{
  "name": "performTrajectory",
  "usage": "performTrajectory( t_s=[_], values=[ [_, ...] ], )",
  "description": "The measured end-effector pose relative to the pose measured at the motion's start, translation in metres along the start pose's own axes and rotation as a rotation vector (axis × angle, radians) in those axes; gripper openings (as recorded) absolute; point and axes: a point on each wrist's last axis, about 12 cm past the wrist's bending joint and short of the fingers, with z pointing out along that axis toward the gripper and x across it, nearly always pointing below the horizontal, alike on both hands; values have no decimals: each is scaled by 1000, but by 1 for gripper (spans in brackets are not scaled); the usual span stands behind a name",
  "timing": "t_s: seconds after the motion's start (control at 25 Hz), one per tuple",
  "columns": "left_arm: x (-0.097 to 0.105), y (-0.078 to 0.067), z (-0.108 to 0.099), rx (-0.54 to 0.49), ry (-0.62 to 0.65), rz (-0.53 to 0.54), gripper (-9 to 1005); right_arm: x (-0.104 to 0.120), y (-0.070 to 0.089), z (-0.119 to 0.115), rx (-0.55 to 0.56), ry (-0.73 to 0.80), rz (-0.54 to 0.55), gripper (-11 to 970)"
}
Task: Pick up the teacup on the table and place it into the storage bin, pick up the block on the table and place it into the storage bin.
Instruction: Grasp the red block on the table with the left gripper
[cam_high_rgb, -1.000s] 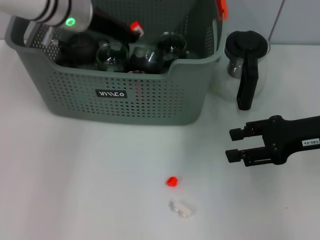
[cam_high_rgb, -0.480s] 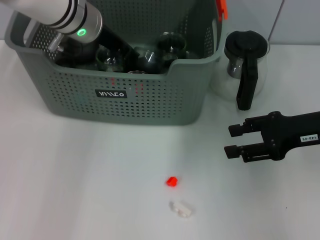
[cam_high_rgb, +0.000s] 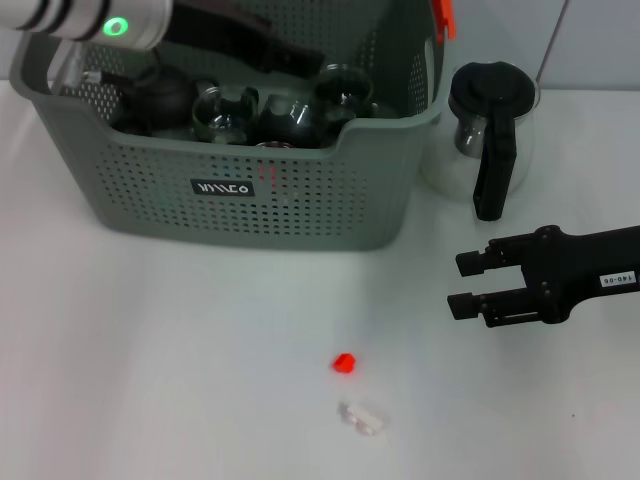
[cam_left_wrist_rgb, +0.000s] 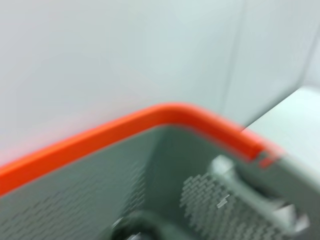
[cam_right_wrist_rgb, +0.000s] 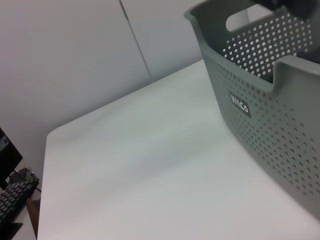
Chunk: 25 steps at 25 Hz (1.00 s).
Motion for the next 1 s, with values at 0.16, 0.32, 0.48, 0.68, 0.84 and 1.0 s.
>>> performTrajectory(
  t_s=[0.16,0.32,0.48,0.68,0.84,1.0],
  values=[
    [13,-4,-27,140,-88,-2,821,0,0,1,1,-1,1,701],
    [39,-10,-48,297,-135,46,825,0,0,1,0,-1,1,700],
    [67,-23,-57,422,-102,111,828,0,0,1,-1,-1,2,700],
    [91,-36,-50,493,30,140,829,1,1,2,-4,1,4,700],
    [100,-46,-37,535,160,151,824,2,2,2,-7,1,6,700],
    [102,-56,-22,570,262,169,825,4,2,3,-8,2,11,700]
  ],
)
